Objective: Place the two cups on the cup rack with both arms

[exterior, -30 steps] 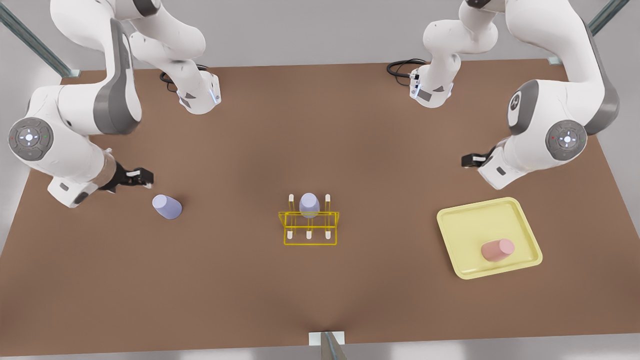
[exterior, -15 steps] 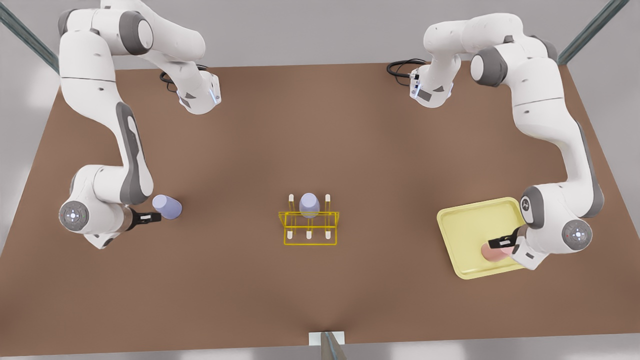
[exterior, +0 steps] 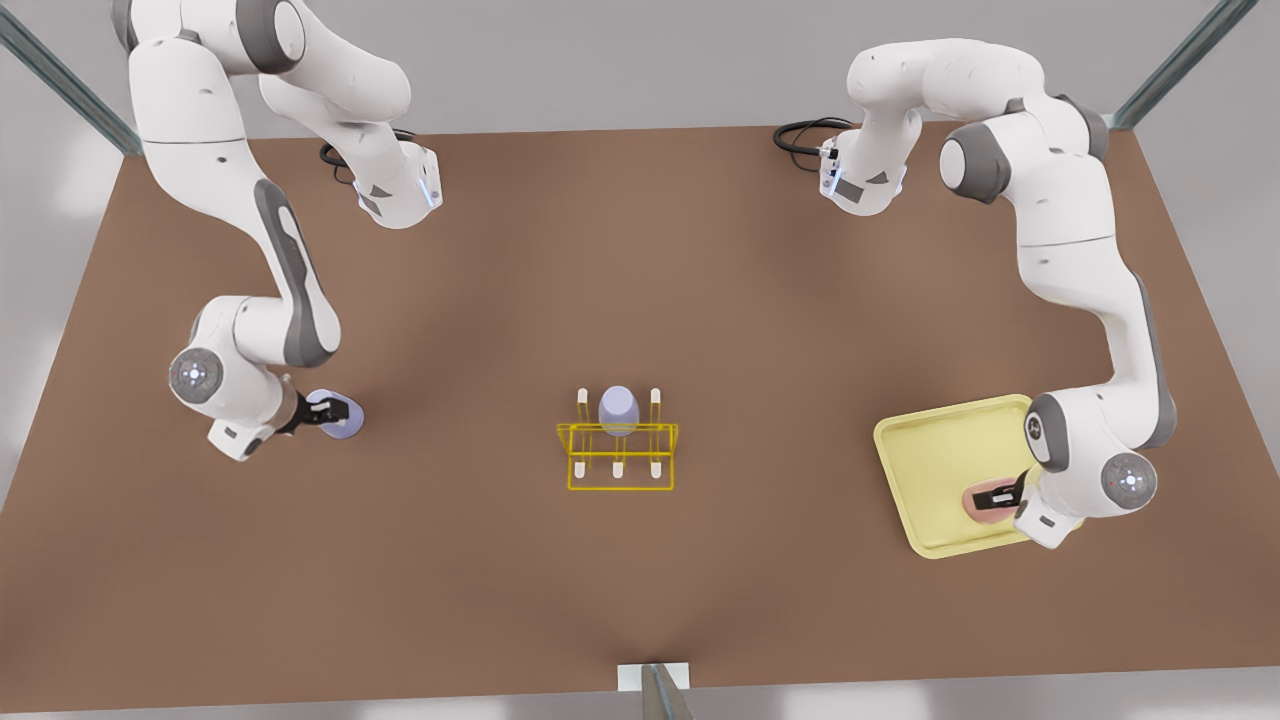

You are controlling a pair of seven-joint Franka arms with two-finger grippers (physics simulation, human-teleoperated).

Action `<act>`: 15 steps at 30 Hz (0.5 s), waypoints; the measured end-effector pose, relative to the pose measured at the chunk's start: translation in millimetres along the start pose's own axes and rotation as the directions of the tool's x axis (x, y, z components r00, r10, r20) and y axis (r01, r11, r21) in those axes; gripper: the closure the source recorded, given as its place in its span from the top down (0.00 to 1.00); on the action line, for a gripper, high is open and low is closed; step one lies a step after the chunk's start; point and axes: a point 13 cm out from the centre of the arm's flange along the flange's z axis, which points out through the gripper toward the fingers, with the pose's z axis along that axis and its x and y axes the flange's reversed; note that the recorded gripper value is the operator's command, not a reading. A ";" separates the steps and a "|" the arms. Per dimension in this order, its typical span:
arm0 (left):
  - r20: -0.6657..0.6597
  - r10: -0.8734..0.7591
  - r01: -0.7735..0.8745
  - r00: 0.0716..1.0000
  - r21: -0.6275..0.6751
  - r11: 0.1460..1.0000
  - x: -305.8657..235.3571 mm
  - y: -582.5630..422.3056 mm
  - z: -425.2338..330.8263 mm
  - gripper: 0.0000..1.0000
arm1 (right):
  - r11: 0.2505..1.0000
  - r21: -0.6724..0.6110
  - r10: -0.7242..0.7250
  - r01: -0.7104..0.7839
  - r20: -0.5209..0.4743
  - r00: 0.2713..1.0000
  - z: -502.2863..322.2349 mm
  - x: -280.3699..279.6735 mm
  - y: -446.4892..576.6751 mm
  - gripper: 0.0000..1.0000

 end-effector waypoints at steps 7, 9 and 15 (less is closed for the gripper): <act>0.027 0.000 0.000 1.000 0.023 1.000 -6.9 -3.9 3.6 0.90 | 1.000 -0.001 -0.007 0.007 -0.004 1.000 32.2 24.6 -1.0 1.00; 0.033 0.000 -0.001 0.999 0.027 1.000 -8.5 -4.8 5.4 0.90 | 1.000 -0.001 -0.007 0.007 -0.002 1.000 40.5 31.2 -1.6 1.00; 0.037 0.005 -0.006 0.999 0.031 1.000 -10.0 -6.5 12.2 0.88 | 1.000 0.002 -0.001 0.001 0.014 1.000 50.6 40.9 -7.4 1.00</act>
